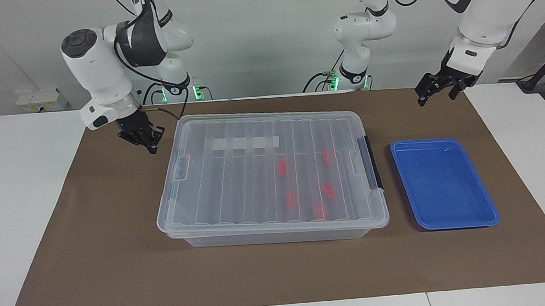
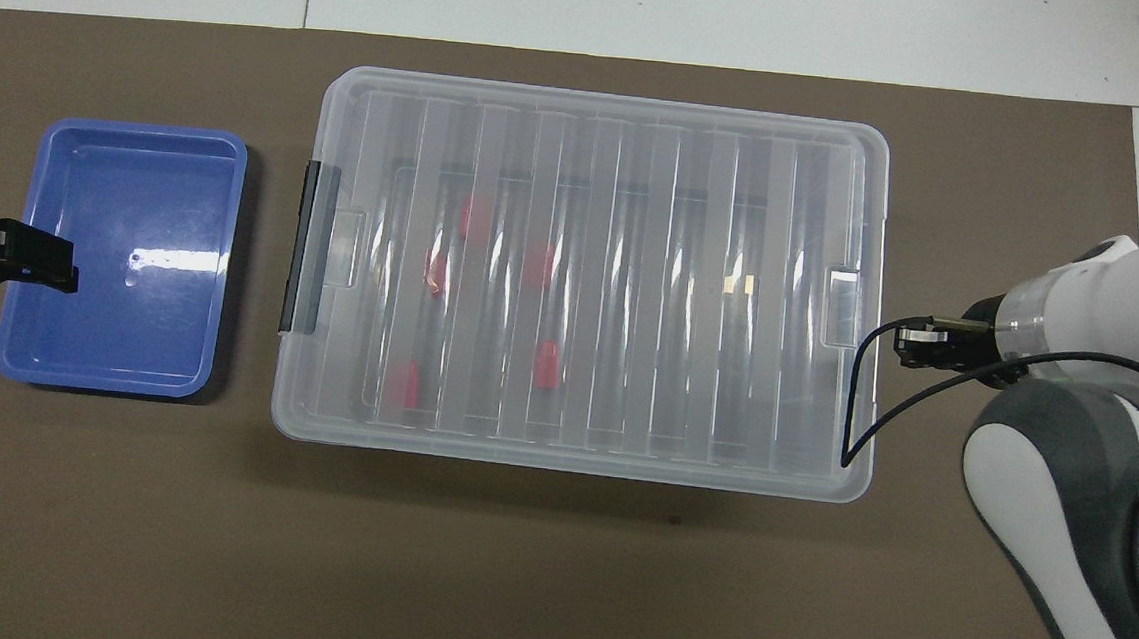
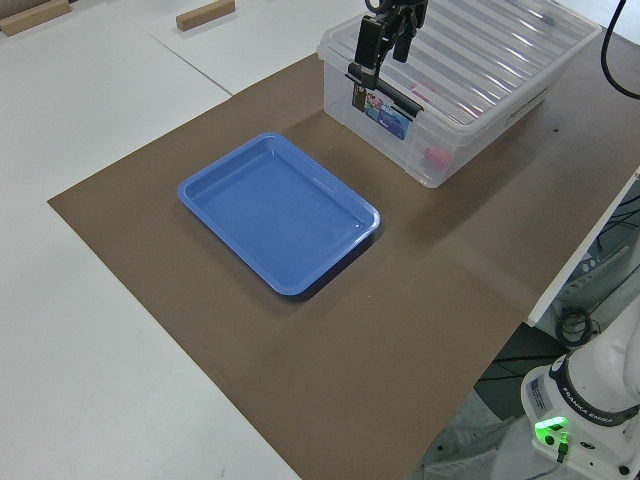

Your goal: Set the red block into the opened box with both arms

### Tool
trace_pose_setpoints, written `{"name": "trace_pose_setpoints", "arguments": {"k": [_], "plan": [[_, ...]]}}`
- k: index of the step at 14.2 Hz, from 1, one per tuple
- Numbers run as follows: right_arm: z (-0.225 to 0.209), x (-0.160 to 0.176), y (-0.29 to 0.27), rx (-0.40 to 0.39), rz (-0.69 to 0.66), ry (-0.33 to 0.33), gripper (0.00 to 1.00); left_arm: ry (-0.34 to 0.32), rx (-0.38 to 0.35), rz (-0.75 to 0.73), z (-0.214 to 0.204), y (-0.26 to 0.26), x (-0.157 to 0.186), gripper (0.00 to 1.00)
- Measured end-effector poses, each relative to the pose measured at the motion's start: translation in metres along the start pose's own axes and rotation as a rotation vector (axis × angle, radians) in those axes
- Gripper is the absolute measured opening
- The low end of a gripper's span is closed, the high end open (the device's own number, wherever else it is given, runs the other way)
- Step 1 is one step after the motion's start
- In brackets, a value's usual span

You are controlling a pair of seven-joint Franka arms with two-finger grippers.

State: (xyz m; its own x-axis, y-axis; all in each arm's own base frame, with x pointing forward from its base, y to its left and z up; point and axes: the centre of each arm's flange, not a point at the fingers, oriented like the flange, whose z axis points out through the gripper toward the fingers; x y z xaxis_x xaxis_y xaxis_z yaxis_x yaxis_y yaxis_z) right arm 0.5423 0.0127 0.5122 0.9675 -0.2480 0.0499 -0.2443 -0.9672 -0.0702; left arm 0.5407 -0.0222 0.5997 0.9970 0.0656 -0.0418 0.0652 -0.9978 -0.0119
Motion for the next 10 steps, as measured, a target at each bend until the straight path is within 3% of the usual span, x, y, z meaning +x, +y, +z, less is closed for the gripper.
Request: {"name": "trace_pose_setpoints", "arguments": {"k": [4, 10], "plan": [[-0.035, 0.018, 0.038, 0.006, 0.078, 0.053, 0.11, -0.001, -0.005, 0.006, 0.003, 0.005, 0.017, 1.0], [-0.101, 0.027, 0.053, -0.046, 0.091, 0.058, 0.74, -0.005, -0.004, 0.014, 0.003, 0.011, 0.017, 1.0]]}}
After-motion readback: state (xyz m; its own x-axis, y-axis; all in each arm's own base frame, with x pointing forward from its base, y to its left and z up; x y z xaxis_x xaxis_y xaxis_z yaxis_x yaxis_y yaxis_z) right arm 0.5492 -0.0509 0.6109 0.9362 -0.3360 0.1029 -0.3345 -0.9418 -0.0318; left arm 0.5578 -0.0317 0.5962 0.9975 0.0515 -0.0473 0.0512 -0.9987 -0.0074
